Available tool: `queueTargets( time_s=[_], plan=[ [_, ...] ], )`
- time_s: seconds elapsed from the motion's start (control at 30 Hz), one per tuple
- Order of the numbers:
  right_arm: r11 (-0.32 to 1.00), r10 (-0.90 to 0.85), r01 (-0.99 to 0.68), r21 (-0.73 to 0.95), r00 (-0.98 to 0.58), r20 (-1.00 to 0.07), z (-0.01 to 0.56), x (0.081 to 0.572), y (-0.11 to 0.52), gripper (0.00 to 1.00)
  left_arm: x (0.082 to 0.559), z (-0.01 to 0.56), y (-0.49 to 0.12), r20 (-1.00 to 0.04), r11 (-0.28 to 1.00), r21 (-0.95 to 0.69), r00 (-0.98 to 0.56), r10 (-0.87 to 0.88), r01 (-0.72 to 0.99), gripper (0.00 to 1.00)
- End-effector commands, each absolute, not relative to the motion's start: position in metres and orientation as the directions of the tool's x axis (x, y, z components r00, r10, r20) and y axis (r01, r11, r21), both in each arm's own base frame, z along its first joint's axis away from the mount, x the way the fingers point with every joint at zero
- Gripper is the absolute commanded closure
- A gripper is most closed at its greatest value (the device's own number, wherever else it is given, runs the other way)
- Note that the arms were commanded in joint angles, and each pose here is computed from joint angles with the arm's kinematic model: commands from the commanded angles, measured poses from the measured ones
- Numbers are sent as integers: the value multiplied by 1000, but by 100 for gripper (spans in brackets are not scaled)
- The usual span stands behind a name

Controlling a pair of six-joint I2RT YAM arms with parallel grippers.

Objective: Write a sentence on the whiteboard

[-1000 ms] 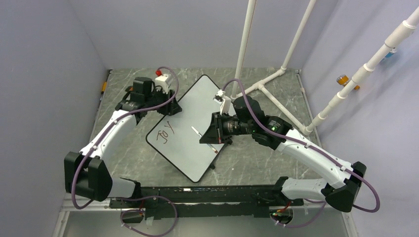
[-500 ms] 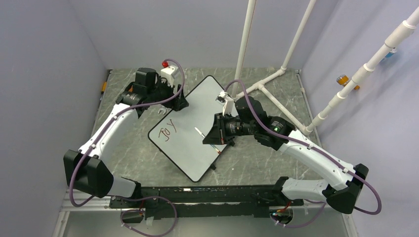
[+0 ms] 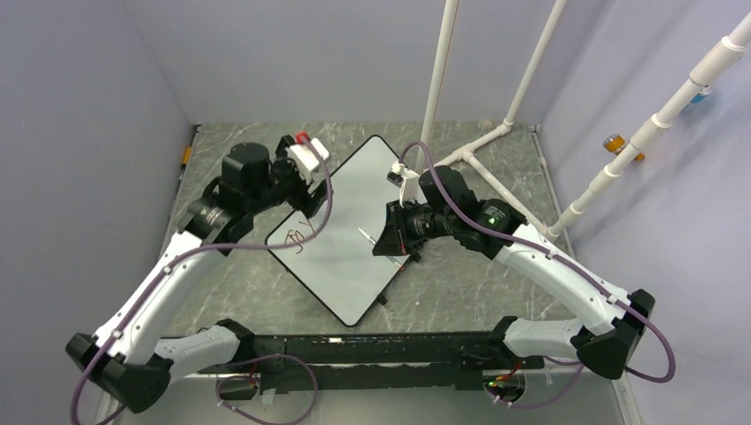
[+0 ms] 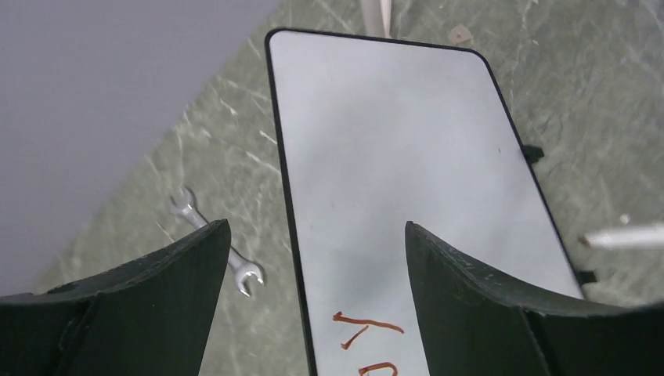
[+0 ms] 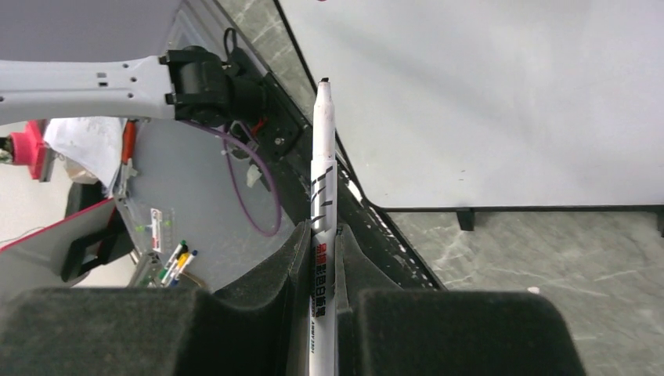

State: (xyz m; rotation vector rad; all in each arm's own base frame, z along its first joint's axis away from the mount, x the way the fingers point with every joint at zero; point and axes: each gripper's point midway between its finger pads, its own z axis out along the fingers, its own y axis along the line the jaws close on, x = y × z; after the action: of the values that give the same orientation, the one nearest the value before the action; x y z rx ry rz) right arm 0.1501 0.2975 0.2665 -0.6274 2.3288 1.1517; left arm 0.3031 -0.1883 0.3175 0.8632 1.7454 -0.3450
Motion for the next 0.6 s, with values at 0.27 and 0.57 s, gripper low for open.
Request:
queueTargets(
  time_s=[0.27,0.57],
  plan=[
    [538,-291,-671,510,-716,-634,282,172,297,100,229,302,-230,-653,231,684,440,616,692,15],
    [521,-317,-678,518,-717,-620,283,175,305,100,216,301,-264,-478,97,810,556,680,578,19]
  ],
)
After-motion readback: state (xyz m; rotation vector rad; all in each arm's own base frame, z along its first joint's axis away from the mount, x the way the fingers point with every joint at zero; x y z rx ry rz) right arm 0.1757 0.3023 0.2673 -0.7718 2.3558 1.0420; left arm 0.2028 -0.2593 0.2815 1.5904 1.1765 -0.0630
